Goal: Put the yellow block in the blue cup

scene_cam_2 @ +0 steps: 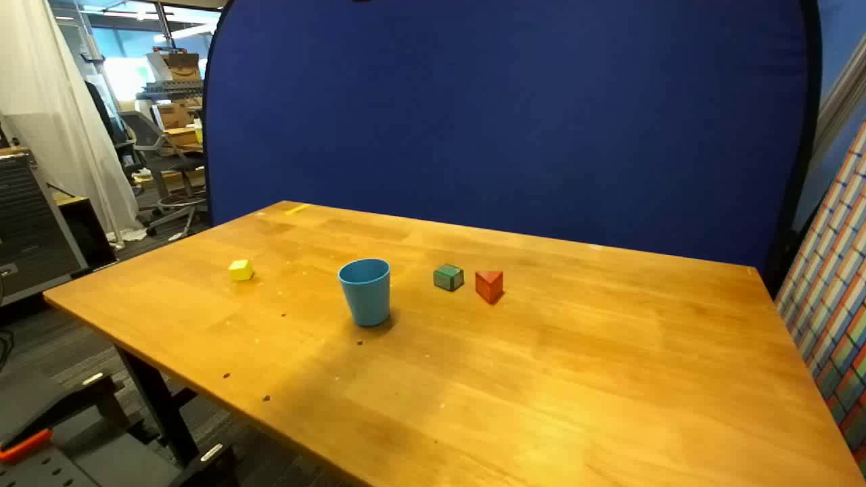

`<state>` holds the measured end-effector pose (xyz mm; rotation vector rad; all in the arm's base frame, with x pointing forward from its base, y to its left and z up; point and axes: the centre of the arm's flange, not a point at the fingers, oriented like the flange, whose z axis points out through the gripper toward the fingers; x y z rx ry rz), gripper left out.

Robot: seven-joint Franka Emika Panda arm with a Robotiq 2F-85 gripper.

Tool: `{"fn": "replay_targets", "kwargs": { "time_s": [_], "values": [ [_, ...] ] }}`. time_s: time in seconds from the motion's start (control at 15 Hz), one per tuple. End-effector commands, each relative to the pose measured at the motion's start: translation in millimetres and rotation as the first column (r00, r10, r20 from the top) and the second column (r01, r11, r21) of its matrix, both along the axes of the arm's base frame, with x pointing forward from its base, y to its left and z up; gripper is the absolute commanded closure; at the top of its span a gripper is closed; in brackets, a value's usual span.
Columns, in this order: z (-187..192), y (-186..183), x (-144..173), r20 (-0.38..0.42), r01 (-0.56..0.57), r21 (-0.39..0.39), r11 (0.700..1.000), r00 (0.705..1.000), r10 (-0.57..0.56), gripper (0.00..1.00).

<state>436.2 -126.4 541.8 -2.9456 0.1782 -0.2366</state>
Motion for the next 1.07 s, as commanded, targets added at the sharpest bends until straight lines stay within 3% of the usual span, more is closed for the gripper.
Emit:
{"fn": "replay_targets", "kwargs": {
  "time_s": [0.0, 0.13, 0.4, 0.73, 1.0],
  "values": [
    [2.1, -0.3, 0.4, 0.004, 0.0, -0.001, 1.0, 1.0, 0.0, 0.0],
    [-2.0, -0.4, 8.3, -0.007, -0.003, 0.009, 1.0, 1.0, 0.003, 0.0],
    [-87.2, 53.4, 50.9, -0.107, -0.096, -0.034, 0.995, 0.99, 0.092, 0.0],
    [-198.3, 166.1, 77.0, -0.189, -0.306, 0.001, 0.952, 0.935, 0.3, 0.0],
    [-281.9, 263.4, 80.7, -0.227, -0.415, 0.086, 0.906, 0.877, 0.424, 0.0]
  ]
}}
